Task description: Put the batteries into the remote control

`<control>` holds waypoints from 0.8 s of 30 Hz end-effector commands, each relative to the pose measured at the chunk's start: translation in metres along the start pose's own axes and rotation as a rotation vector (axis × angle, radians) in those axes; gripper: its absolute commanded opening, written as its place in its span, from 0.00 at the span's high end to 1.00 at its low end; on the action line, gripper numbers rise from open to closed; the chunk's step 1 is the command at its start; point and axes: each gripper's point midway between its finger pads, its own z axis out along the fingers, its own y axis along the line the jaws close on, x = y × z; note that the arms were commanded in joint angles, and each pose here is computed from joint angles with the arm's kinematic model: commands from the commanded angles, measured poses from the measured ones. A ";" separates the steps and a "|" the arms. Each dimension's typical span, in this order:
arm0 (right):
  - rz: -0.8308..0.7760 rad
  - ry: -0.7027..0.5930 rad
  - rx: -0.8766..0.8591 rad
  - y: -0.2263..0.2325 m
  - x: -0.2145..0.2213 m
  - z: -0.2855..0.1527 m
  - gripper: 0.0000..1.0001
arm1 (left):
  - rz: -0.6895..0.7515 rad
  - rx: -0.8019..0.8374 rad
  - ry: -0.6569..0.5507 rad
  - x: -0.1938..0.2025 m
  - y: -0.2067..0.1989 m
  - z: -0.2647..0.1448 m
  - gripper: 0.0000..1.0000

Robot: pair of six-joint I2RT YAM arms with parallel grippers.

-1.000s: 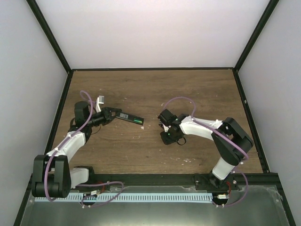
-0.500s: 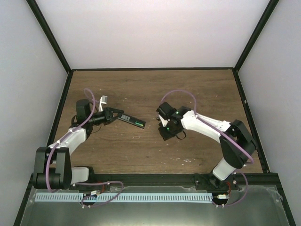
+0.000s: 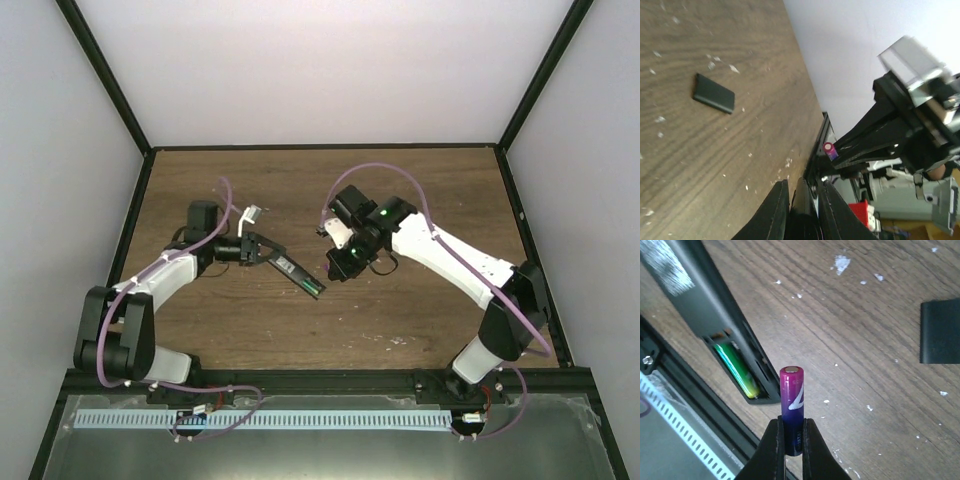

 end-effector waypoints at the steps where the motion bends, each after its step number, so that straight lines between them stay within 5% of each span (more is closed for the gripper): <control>1: -0.053 0.046 -0.077 0.024 0.006 -0.014 0.99 | 0.033 0.056 0.079 0.011 -0.011 0.012 1.00; 24: -0.065 0.154 -0.107 0.036 0.013 0.008 0.99 | -0.032 0.105 0.107 0.014 -0.012 0.018 1.00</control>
